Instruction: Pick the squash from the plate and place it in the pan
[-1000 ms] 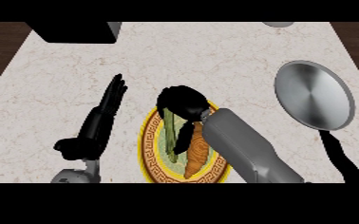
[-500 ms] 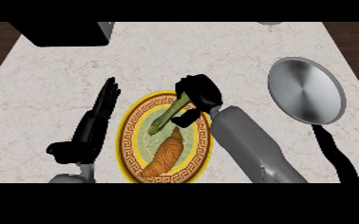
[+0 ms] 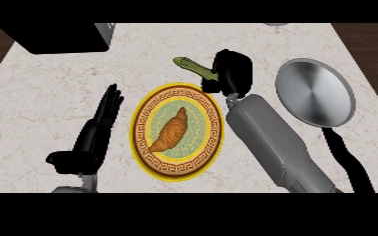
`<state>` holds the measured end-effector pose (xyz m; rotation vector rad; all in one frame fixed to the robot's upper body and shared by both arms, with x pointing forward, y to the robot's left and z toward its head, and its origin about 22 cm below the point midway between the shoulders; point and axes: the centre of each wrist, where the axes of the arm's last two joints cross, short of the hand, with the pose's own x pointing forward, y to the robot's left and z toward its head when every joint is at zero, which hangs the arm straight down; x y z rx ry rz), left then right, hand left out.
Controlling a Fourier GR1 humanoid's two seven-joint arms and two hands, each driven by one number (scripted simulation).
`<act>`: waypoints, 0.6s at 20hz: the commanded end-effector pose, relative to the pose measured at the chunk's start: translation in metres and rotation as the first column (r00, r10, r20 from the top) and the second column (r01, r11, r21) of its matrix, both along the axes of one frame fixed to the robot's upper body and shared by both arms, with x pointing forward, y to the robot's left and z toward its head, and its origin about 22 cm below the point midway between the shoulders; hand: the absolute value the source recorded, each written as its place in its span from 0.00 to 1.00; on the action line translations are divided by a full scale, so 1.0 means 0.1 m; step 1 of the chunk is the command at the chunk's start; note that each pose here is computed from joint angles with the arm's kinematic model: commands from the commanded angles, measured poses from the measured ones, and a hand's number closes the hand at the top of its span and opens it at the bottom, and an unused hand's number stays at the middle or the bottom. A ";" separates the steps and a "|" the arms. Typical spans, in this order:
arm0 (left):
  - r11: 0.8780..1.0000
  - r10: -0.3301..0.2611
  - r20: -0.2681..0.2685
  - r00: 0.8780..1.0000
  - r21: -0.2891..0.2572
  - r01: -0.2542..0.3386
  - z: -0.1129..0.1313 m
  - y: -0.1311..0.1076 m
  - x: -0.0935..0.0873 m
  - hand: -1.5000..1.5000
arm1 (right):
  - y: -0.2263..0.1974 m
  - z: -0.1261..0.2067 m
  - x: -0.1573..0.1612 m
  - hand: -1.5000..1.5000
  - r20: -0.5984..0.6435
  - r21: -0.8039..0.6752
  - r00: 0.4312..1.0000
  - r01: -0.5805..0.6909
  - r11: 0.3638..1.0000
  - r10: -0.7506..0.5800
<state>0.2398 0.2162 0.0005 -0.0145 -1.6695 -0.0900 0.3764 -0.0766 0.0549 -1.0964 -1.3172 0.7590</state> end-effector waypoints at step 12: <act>1.000 -0.018 0.019 1.000 0.000 0.018 0.06 -0.02 0.06 0.50 | -0.59 0.59 -0.42 1.00 0.216 0.285 0.863 0.391 0.875 -0.456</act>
